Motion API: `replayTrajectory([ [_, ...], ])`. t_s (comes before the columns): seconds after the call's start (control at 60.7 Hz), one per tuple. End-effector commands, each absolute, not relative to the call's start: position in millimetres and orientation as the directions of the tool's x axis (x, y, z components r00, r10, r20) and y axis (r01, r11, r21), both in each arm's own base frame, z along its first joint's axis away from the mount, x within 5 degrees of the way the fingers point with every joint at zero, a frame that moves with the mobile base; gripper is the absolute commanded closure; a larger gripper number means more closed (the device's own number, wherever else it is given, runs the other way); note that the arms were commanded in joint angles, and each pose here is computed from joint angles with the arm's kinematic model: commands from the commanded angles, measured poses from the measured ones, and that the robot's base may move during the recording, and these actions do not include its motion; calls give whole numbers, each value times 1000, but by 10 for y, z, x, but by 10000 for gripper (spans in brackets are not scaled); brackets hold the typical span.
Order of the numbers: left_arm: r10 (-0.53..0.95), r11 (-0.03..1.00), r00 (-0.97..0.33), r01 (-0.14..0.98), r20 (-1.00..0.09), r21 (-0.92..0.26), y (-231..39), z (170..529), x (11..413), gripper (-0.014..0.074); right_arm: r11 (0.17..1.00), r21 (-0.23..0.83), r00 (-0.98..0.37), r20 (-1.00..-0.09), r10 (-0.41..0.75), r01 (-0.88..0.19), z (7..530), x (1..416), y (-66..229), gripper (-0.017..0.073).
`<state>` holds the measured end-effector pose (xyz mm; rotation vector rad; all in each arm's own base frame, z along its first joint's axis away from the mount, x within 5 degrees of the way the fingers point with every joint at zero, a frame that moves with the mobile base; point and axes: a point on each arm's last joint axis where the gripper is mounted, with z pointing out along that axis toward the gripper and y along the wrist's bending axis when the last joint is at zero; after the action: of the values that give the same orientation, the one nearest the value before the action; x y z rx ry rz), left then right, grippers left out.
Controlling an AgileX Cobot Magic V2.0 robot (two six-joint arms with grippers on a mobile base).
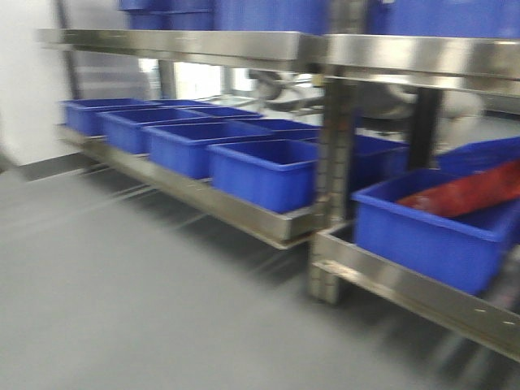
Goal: Place cylindrical capacitor in blue bin on shelf
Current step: 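Carry both held capacitors while driving to the shelf of blue bins, then move the left gripper with the orange capacitor over a blue bin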
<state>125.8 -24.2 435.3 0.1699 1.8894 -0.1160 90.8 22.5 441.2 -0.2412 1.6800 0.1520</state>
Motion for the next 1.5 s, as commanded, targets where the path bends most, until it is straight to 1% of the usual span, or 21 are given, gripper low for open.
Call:
replayTrajectory([
  [0.0, 50, 983, -291, 184, -956, -5, -252, 4380, 1246, 705, 969, -53, -78, -994, -73, -240, 4441, 894, 216, 702],
  [1.482, 50, 983, -291, 184, -956, -5, -252, 4380, 1246, 705, 969, -53, -77, -994, -73, -240, 4442, 895, 216, 702],
])
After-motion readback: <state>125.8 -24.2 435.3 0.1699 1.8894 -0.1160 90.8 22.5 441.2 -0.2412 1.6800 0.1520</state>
